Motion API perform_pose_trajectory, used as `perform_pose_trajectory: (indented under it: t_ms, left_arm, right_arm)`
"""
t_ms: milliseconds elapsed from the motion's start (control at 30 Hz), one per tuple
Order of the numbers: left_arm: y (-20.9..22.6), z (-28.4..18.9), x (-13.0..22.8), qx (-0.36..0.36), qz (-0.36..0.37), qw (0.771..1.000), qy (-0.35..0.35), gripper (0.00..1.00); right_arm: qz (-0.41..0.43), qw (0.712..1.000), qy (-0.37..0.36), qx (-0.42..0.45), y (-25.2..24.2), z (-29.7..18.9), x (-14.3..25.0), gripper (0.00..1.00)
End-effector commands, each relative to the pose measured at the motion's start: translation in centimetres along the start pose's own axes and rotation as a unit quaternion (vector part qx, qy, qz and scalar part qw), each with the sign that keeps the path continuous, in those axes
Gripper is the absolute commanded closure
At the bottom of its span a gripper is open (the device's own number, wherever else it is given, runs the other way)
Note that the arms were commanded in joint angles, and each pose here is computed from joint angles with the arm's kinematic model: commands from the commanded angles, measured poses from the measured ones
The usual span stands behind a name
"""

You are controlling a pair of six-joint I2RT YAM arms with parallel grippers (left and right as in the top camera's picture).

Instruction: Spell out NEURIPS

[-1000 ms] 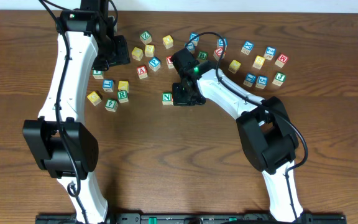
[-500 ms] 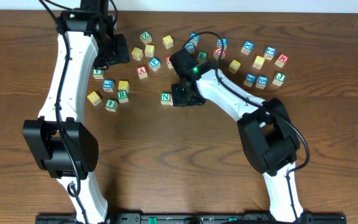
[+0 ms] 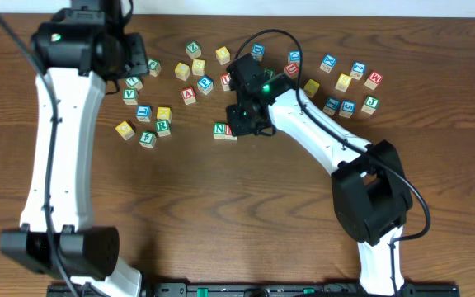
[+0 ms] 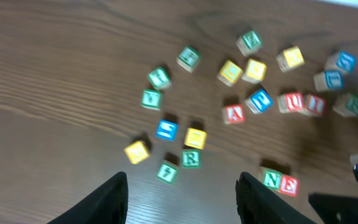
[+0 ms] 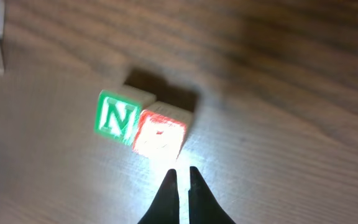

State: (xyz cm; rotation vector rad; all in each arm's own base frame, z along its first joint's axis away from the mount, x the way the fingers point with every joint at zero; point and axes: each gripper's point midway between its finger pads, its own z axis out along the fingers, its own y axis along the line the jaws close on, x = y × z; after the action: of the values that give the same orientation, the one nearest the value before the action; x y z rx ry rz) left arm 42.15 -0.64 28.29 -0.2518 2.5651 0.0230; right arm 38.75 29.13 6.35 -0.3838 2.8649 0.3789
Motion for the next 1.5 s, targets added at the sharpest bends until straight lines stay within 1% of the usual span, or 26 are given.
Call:
perform_pose_trajectory:
  t_ms: [0,233,433,700,967,1467]
  left_arm:
    - [2.9,-1.0,-0.9,-0.048,-0.010,0.999,-0.021,0.44]
    - [6.1,-0.8,-1.1,-0.069,-0.041,0.997,-0.018,0.44]
    - [8.0,-0.8,-1.2,-0.081,-0.061,0.995,-0.017,0.44]
    - [8.2,-0.4,-0.7,-0.084,-0.061,0.995,-0.007,0.44]
    - [8.2,0.4,0.1,-0.086,-0.060,0.994,0.008,0.44]
    - [8.2,0.4,0.2,-0.086,-0.060,0.994,0.009,0.44]
  right_arm:
    - [-0.040,0.999,0.004,-0.018,2.4,-0.1,0.9,0.99]
    - [-0.056,0.998,0.012,-0.020,3.6,1.2,2.0,0.99]
    - [-0.057,0.998,0.014,-0.005,3.1,1.6,2.3,0.99]
    - [-0.044,0.999,0.021,0.006,2.1,3.1,3.5,0.99]
    - [-0.040,0.999,0.010,0.021,1.4,3.6,3.3,0.99]
    - [-0.034,0.999,-0.006,0.032,0.9,3.9,2.8,0.99]
